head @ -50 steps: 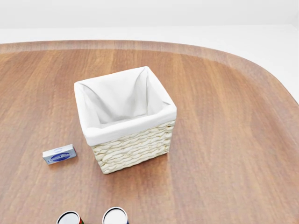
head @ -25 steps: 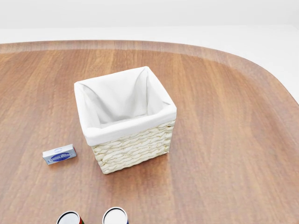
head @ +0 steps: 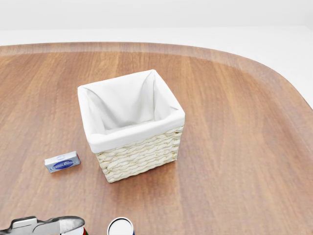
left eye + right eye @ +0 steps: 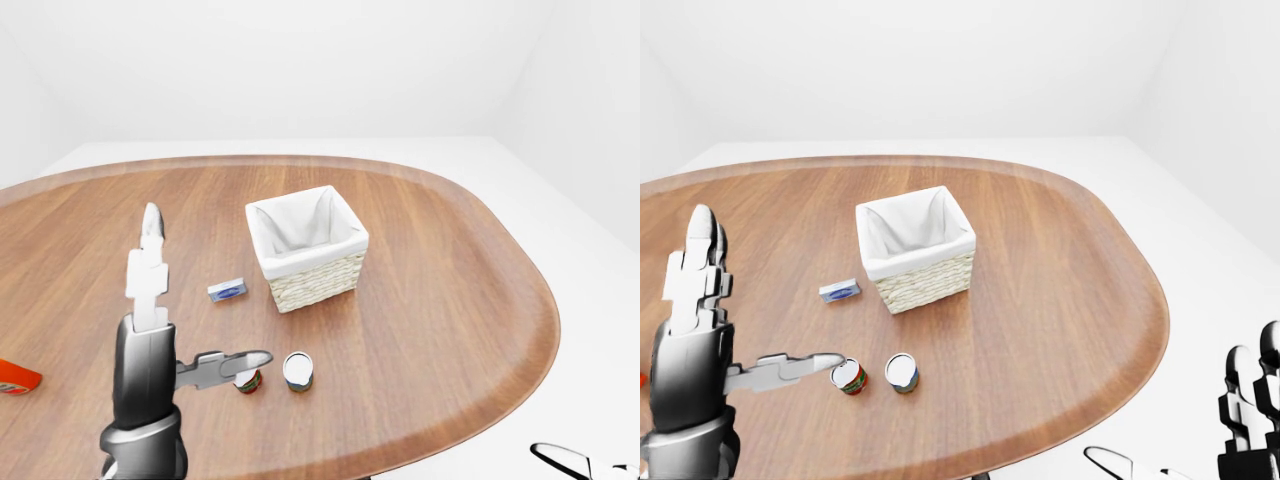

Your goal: Pick up the tomato sauce, and put it in the basket.

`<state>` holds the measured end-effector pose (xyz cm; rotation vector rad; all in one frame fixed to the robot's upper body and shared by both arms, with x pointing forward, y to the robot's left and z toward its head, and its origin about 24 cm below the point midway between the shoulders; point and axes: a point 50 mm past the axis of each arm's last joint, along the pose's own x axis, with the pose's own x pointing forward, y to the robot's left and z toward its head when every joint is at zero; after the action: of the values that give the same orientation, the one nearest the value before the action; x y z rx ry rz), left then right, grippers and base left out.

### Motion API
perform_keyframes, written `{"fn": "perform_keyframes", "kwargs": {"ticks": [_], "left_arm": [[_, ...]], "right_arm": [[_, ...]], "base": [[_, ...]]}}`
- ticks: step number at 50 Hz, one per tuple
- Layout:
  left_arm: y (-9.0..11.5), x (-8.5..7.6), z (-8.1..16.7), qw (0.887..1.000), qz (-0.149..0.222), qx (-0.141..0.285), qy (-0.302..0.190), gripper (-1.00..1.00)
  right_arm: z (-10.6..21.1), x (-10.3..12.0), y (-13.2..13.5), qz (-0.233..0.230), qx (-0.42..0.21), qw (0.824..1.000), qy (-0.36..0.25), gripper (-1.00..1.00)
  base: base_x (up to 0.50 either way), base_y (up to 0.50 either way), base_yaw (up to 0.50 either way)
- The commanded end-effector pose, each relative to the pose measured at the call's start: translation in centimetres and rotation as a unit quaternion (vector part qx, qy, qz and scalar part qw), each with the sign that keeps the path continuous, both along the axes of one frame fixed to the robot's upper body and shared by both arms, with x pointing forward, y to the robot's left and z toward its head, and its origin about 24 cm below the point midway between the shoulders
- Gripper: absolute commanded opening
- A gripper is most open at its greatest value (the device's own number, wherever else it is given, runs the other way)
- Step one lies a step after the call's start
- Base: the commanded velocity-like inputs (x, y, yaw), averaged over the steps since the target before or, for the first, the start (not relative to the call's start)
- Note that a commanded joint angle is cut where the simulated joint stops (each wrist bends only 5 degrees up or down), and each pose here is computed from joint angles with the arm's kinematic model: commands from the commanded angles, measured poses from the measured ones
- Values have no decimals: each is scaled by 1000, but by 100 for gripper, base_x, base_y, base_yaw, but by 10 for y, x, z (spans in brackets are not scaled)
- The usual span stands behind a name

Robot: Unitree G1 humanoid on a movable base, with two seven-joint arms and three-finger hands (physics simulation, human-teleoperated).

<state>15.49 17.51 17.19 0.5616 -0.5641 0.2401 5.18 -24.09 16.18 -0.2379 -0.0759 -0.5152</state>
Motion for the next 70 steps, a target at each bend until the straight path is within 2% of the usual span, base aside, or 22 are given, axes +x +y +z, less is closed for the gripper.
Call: {"fn": "perform_keyframes", "kwargs": {"ticks": [1, 4, 6, 7, 8, 11, 12, 13, 15, 17, 24, 31, 36, 38, 42, 45, 46, 48, 53, 56, 70], "left_arm": [[-18, 10, -43, 986, -8, 102, 133, 100], [-19, 11, -56, 978, -12, 124, 167, 100], [-22, 9, -62, 974, -32, 122, 188, 100], [-22, 8, -63, 974, -28, 124, 190, 100], [-25, 6, -65, 970, -43, 130, 202, 100], [-24, 5, -70, 964, -43, 144, 218, 100], [-23, 5, -78, 958, -37, 161, 235, 100], [-23, 5, -79, 958, -36, 162, 236, 100], [-22, 5, -90, 948, -26, 185, 258, 100], [-22, 5, -89, 950, -26, 179, 253, 100], [-18, -3, -97, 932, -30, 209, 294, 100], [-15, -2, -98, 930, -22, 211, 301, 100], [-10, 2, -105, 923, 5, 234, 304, 100], [-13, 0, -104, 925, -8, 222, 308, 100], [-10, 2, -107, 921, 5, 234, 310, 100], [-7, 9, -109, 919, 29, 250, 305, 100], [-4, 12, -108, 917, 51, 266, 291, 100], [-4, 14, -112, 916, 43, 263, 300, 100], [-3, 16, -117, 910, 52, 280, 301, 100], [-4, 14, -112, 915, 46, 272, 296, 100], [-5, 18, -120, 909, 51, 291, 294, 100]], "right_arm": [[0, 0, 0, 0, -1, 1000, -2, 100], [0, 0, 0, 0, 0, 1000, -2, 100], [0, 1, 0, 1, 0, 1000, -4, 100], [0, 1, 0, 1, -1, 1000, -6, 100], [0, 1, 0, 2, 0, 1000, -6, 100], [0, 1, 0, 2, 2, 1000, -6, 100], [0, 1, 0, 2, 2, 1000, -7, 100], [1, 2, 0, 3, 2, 1000, -9, 100], [0, 2, 0, 3, 3, 1000, -9, 100], [0, 1, 0, 3, 3, 1000, -9, 100], [0, 2, 1, 4, 4, 1000, -9, 100], [0, 2, 1, 5, 4, 1000, -10, 100], [0, 2, 1, 5, 3, 1000, -10, 100], [0, 2, 1, 4, 5, 1000, -9, 100], [0, 2, 1, 4, 3, 1000, -9, 100], [0, 1, 1, 4, 3, 1000, -7, 100], [0, 2, 1, 4, 3, 1000, -8, 100], [0, 2, 2, 4, 2, 1000, -10, 100], [0, 2, 1, 4, 2, 1000, -8, 100], [-1, 2, 2, 4, 2, 1000, -7, 100], [0, 1, 1, 2, 0, 1000, -4, 100]], "base": [[0, 0, 0], [0, 0, 0], [0, 0, 0], [0, 0, 0], [0, 0, 0], [0, 0, 0], [0, 0, 0], [0, 0, 0], [0, 0, 0], [0, 0, 0], [0, 0, 0], [0, 0, 0], [0, 0, 0], [0, 0, 0], [0, 0, 0], [0, 0, 0], [0, 0, 0], [0, 0, 0], [0, 0, 0], [0, 0, 0], [0, 0, 0]]}}
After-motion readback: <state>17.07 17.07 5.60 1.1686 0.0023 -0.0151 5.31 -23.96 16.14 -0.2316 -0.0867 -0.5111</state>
